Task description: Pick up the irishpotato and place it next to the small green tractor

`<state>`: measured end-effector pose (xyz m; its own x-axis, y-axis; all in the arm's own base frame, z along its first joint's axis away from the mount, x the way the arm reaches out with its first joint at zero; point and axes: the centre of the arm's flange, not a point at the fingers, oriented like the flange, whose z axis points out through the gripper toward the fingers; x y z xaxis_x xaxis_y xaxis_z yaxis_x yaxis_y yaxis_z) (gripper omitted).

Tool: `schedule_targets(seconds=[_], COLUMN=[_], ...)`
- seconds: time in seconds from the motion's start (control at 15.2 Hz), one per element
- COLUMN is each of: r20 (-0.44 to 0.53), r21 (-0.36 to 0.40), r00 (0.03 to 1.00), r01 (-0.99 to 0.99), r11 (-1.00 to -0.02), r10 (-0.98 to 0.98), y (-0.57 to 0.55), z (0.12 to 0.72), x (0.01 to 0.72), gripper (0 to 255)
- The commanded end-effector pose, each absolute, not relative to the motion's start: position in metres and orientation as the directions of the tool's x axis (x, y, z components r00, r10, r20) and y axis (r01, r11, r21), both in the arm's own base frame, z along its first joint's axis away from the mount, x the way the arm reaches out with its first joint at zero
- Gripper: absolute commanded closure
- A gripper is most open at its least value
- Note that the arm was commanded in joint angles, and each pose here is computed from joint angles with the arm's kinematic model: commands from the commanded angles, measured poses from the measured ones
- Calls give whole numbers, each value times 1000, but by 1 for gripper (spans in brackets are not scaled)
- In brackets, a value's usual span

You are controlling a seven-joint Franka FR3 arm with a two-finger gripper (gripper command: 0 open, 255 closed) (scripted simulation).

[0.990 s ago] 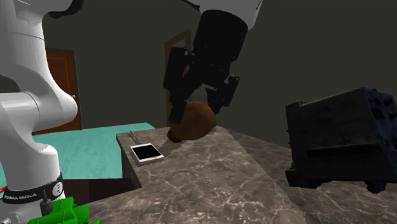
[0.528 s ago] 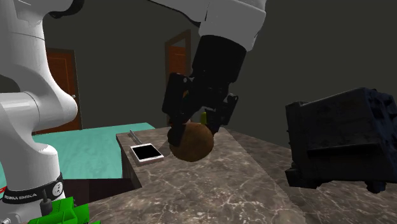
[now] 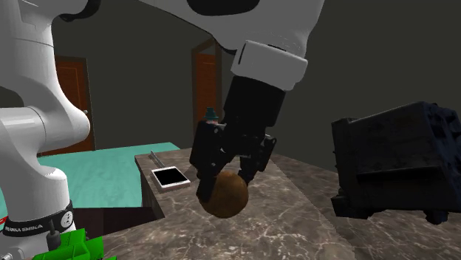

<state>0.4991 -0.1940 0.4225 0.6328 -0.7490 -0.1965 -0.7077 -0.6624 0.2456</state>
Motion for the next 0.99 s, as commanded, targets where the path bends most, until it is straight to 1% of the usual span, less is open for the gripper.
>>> schedule_targets(seconds=[0.0, 0.92], r20=[-196, -196], r21=[245, 245], r00=[633, 633], r01=[-708, -708], r11=[-662, -662], r10=[-749, -749], y=[-193, -193], z=[412, 338], x=[498, 498], gripper=[255, 255])
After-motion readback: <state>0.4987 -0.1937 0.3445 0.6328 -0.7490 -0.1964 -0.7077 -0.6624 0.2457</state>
